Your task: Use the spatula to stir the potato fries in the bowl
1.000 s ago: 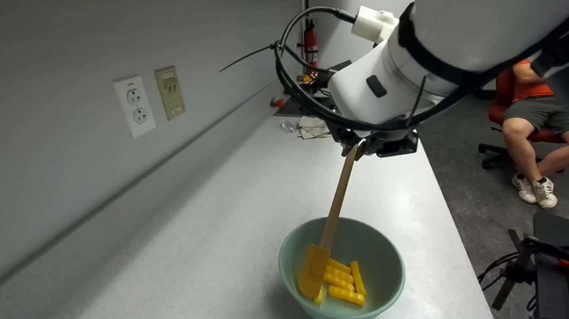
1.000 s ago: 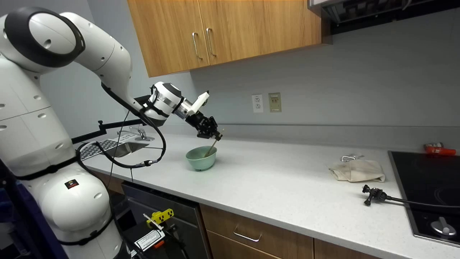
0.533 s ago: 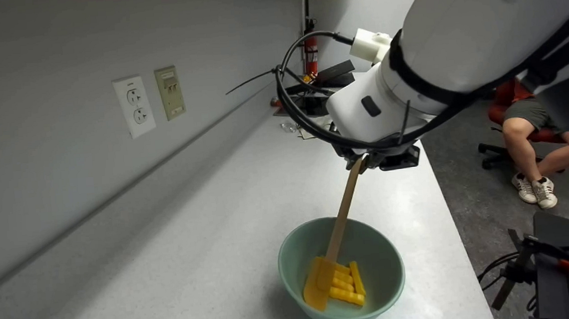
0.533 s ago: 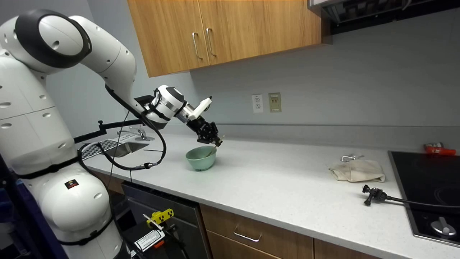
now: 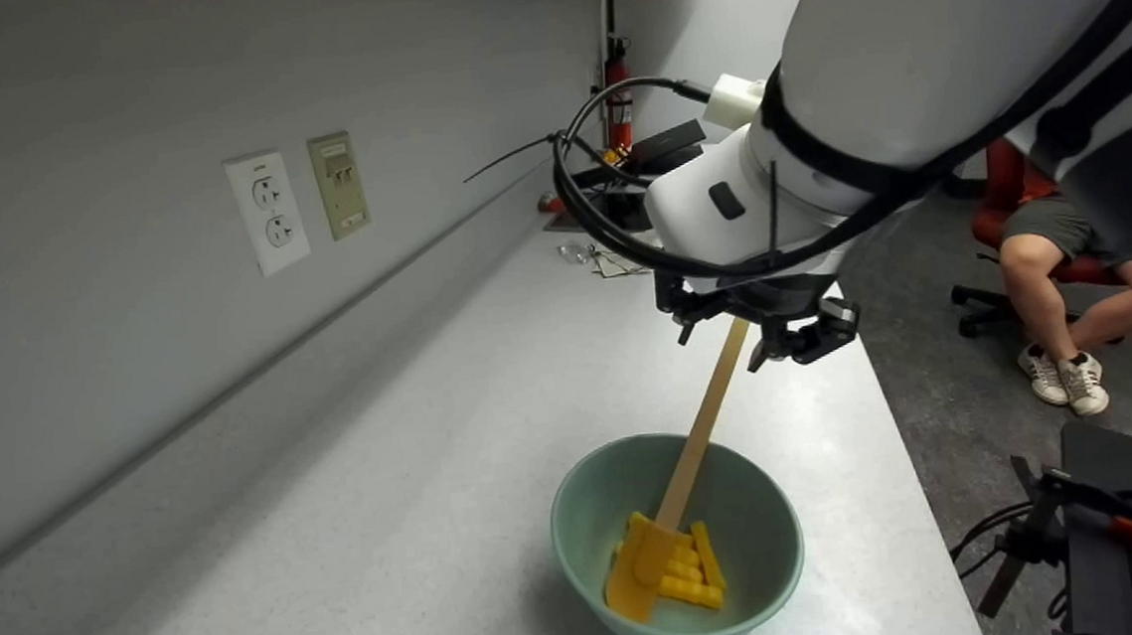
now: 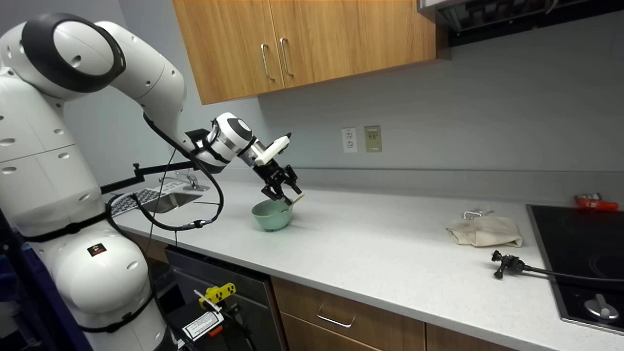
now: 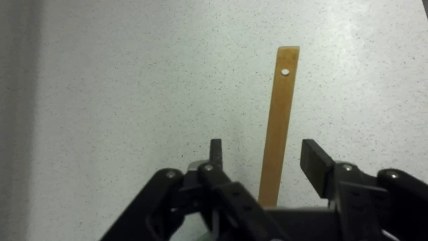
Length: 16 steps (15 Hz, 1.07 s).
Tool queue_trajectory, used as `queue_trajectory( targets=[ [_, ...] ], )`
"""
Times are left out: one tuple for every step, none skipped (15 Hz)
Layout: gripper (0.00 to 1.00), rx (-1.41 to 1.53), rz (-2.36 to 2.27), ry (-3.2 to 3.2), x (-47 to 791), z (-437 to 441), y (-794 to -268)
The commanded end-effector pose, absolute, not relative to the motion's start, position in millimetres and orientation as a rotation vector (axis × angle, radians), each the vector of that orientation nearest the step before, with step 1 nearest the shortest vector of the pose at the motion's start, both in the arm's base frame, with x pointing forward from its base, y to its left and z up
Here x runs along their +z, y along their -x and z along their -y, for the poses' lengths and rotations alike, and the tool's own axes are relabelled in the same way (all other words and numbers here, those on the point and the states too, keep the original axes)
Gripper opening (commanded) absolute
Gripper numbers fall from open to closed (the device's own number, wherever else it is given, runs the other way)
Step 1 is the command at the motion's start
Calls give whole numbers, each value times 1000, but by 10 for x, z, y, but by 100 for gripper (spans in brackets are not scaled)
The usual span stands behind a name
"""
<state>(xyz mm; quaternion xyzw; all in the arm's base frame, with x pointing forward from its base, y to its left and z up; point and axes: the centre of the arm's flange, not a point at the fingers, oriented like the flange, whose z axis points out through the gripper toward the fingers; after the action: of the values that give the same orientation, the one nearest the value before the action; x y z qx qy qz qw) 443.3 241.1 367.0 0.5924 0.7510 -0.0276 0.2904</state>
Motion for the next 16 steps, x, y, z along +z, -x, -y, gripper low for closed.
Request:
queue_trajectory(
  targets=[
    [95,-58,-1997,-1675,3835,-2341,-4511],
    [99,-50,-1999,-1708,3892,-2311,-4515],
    [100,-42,-1993,-1740,3946,-2280,-4511],
    [100,-29,-1991,-1777,4014,-2237,-4498],
    [100,-18,-1990,-1814,4072,-2201,-4492],
    [100,-5,-1990,-1857,4152,-2153,-4475],
    [100,11,-1992,-1895,4216,-2114,-4461],
    [100,34,-1986,-1939,4291,-2065,-4434],
    [100,59,-1981,-1977,4356,-2027,-4410],
    [100,84,-1976,-2015,4423,-1980,-4377],
    [100,107,-1968,-2052,4479,-1934,-4351],
    [100,127,-1959,-2093,4534,-1893,-4331],
    [100,145,-1954,-2141,4587,-1843,-4311],
    [100,167,-1939,-2185,4628,-1803,-4291],
    [100,193,-1922,-2233,4691,-1749,-4271],
    [100,221,-1905,-2277,4762,-1687,-4250]
  ],
)
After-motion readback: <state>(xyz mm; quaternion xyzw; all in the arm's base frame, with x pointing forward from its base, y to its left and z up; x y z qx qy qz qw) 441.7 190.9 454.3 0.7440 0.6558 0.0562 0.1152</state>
